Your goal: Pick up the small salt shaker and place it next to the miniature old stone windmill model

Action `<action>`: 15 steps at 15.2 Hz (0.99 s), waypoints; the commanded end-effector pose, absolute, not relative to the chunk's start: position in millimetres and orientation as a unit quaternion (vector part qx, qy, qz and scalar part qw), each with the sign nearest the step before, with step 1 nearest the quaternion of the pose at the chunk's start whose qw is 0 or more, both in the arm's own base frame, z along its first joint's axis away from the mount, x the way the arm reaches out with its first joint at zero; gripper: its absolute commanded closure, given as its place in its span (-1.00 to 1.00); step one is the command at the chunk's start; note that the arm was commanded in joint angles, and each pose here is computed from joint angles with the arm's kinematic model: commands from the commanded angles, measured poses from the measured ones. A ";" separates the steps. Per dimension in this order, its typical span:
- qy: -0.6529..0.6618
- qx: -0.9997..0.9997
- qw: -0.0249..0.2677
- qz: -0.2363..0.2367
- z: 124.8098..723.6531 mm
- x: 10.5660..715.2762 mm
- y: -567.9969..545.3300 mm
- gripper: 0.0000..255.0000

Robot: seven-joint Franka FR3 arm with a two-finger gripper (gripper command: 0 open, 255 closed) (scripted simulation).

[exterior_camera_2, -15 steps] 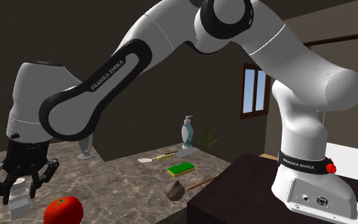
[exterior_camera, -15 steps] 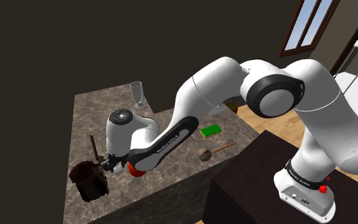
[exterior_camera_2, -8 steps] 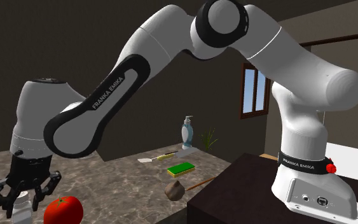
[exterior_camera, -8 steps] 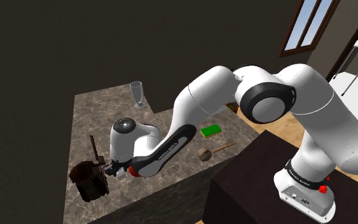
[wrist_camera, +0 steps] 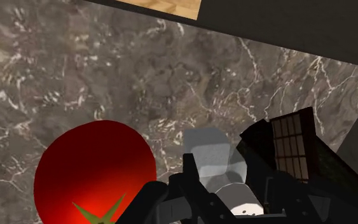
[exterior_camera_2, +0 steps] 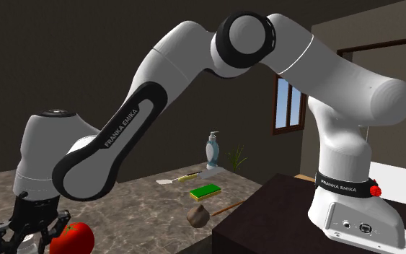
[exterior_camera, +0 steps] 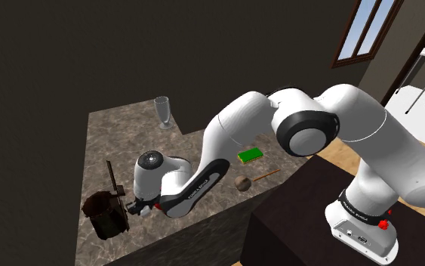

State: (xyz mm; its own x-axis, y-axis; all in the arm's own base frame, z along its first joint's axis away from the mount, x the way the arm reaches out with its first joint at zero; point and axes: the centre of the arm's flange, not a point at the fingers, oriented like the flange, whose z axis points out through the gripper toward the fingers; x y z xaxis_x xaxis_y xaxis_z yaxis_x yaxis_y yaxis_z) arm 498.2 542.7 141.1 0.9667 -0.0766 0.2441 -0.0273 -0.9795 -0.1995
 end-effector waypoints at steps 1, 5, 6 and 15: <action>0.026 -0.987 0.098 -0.126 130.5 498.4 542.6 1.00; 0.026 -0.987 0.098 -0.126 109.4 498.4 542.6 1.00; 0.026 -0.987 0.098 -0.126 105.1 498.4 542.6 1.00; 0.026 -0.987 0.098 -0.126 105.1 498.4 542.6 -1.00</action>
